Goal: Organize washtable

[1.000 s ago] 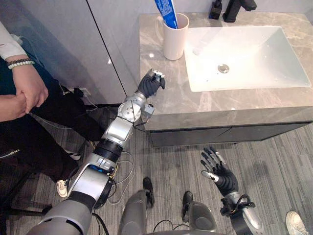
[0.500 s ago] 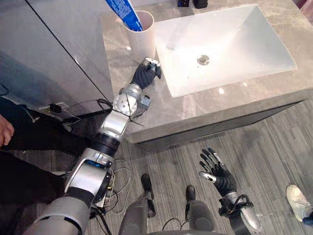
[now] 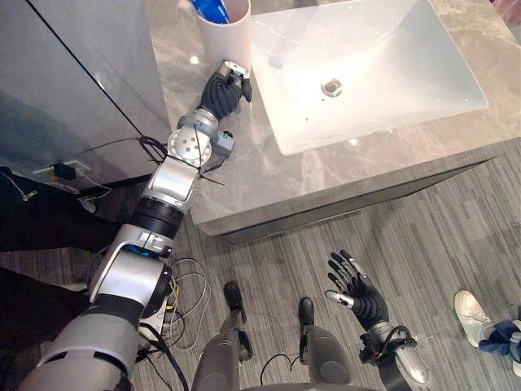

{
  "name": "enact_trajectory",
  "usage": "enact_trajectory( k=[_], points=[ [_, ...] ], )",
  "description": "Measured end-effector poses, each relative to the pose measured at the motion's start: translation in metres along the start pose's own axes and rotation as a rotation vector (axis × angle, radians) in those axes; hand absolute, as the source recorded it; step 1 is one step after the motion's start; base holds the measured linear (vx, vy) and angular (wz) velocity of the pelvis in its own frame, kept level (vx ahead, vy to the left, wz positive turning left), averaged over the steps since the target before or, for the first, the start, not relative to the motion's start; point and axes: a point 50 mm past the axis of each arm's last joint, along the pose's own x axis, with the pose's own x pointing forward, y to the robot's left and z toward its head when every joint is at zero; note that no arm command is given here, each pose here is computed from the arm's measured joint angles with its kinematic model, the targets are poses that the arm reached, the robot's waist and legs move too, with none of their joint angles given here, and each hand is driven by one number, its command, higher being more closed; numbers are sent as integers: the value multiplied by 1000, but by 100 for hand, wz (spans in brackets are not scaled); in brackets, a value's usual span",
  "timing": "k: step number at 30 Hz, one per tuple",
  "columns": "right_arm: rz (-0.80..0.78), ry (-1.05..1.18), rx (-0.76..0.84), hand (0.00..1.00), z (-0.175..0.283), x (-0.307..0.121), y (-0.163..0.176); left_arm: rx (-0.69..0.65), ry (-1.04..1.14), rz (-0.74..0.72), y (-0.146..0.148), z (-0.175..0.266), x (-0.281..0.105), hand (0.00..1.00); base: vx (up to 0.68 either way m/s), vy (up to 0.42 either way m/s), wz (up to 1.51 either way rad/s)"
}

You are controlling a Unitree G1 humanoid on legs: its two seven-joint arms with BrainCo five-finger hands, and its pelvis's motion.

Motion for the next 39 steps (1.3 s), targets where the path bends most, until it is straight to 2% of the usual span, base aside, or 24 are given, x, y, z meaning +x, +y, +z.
enact_trajectory(
  k=[10, 24, 30, 32, 33, 36, 38, 39],
  points=[
    [2, -6, -4, 0, 1, 1, 0, 31, -46, 47, 18, 19, 12, 100, 24, 4, 1],
    [17, -29, -13, 0, 6, 7, 1, 109, -158, 143, 62, 64, 23, 100, 7, 5, 0],
    [22, -27, -21, 0, 6, 7, 0, 80, -147, 190, 72, 63, 23, 100, 37, 13, 1],
    [24, -25, -25, 0, 7, 7, -1, 80, -139, 191, 73, 61, 23, 100, 12, 24, 4],
    [53, -42, -29, 0, 10, 14, 4, 46, -123, 119, 49, 43, 12, 100, 26, 50, 12],
    [65, -49, -29, 0, 11, 16, 6, -8, -154, 56, 30, 46, 12, 100, 11, 42, 10],
    [66, -54, -32, 0, 13, 19, 6, -46, -147, 41, 22, 35, 0, 100, 27, 38, 16],
    [61, -66, -33, 0, 15, 22, 5, -124, -158, 23, 9, 23, -23, 100, 121, 47, 33]
  ],
)
